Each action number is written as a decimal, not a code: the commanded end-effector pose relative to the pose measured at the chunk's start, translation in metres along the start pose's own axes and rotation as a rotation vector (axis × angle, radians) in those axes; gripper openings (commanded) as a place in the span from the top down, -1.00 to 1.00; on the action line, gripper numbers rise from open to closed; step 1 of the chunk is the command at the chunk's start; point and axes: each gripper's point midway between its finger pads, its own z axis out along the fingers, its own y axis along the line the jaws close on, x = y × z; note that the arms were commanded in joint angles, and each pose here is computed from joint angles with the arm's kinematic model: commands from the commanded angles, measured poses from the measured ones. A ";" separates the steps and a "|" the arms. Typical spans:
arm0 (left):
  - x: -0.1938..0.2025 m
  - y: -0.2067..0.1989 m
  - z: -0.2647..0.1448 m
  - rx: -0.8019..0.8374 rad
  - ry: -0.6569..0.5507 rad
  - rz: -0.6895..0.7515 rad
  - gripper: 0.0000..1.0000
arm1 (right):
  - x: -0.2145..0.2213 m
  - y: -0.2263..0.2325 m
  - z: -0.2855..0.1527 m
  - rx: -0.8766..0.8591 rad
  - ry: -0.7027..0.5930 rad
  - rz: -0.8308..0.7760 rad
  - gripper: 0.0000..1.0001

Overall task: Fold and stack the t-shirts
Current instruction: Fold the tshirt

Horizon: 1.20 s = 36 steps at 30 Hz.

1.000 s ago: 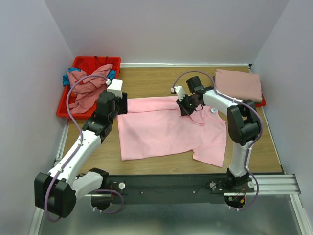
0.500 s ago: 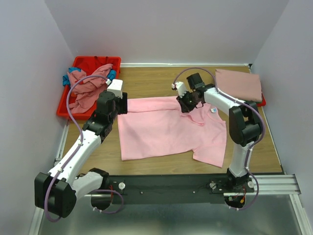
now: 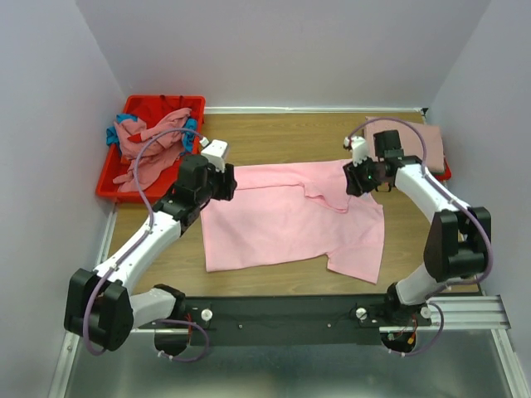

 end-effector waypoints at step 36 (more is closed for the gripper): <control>0.188 -0.133 -0.068 0.003 0.655 -0.236 0.05 | 0.065 0.042 -0.030 -0.015 0.012 0.014 -0.17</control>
